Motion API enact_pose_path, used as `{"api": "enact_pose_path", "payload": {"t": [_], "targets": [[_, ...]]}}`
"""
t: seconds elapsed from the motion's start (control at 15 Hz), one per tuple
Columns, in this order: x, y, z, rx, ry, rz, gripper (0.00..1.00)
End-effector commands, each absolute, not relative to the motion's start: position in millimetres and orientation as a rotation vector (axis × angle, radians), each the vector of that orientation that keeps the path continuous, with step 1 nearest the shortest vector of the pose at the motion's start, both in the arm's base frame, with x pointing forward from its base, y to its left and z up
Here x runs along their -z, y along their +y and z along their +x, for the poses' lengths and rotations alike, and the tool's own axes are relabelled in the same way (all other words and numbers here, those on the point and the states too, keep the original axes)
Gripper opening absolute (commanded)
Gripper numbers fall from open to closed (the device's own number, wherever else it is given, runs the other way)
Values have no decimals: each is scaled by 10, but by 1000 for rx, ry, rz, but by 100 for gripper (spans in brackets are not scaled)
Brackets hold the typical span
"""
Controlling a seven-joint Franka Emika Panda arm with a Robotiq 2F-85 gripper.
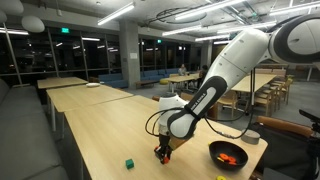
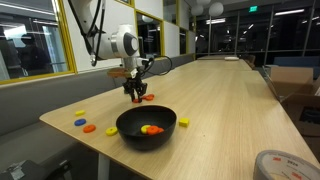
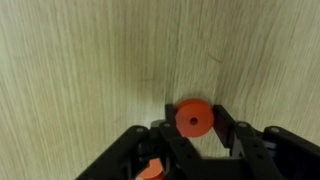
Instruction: Place one yellow ring and five orange rings inside the black bowl
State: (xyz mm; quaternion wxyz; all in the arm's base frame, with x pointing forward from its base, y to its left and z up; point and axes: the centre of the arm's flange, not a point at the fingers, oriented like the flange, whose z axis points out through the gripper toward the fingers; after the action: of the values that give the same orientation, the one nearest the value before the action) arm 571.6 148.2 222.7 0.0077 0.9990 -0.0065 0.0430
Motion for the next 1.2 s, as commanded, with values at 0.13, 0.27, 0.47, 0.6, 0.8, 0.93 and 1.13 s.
{"api": "enact_pose_path", "payload": {"t": [0.13, 0.27, 0.47, 0.6, 0.8, 0.93, 1.13], "targets": [[-2505, 1157, 5652, -95, -103, 3038, 17], [-2624, 905, 5561, -83, -196, 2973, 17], [-2774, 545, 5368, -87, -343, 2877, 17], [-2825, 352, 5198, -73, -443, 2822, 17], [-2810, 175, 4905, -1, -574, 2746, 17], [-2809, 117, 4730, 32, -633, 2714, 17], [-2862, 76, 4587, -44, -697, 2715, 17]]}}
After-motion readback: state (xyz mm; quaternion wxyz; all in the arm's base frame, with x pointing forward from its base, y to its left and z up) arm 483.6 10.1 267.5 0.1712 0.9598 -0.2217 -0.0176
